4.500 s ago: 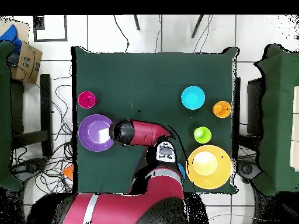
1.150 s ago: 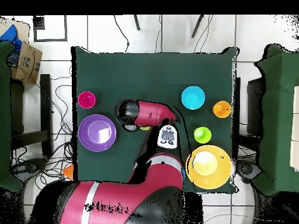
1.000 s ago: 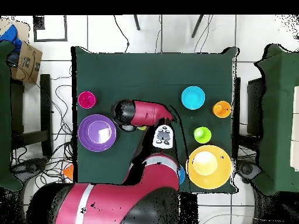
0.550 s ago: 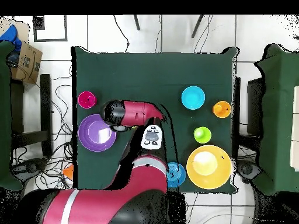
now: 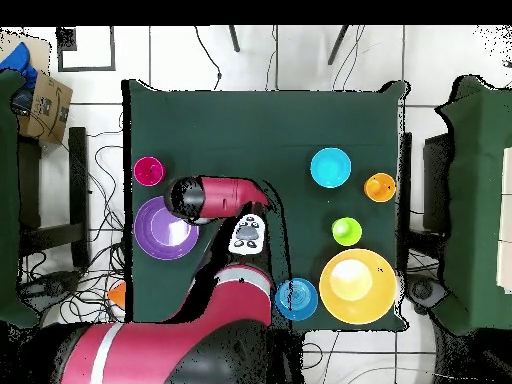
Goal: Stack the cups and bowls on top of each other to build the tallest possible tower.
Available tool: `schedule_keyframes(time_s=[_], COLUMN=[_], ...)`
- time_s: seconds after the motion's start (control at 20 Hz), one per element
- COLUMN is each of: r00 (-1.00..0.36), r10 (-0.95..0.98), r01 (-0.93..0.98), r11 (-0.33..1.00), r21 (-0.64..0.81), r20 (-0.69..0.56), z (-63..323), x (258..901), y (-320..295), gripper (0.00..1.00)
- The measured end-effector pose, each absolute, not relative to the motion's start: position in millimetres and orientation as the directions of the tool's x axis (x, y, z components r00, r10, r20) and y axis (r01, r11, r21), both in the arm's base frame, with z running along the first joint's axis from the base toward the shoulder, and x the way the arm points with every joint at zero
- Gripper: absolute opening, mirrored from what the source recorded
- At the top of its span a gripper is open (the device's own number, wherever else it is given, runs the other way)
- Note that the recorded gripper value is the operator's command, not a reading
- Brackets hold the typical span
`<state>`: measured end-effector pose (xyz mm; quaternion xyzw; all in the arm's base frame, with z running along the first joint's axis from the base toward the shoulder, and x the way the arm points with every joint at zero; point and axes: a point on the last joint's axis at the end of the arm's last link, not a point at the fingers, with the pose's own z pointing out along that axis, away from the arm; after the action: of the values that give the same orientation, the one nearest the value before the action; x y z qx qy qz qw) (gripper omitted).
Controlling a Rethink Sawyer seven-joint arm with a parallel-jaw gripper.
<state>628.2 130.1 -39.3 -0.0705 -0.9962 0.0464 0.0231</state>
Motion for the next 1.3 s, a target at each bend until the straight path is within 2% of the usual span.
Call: schedule_keyframes(time_s=[0.45,1.3], r00=[-0.987,-0.975], r10=[0.161,0.203], r01=[0.157,0.19], r11=[0.979,0.971], r21=[-0.126,-0.144], r20=[0.02,0.086], z=[-41,-42], x=[632,646], y=[136,137], gripper=[0.0,0.0])
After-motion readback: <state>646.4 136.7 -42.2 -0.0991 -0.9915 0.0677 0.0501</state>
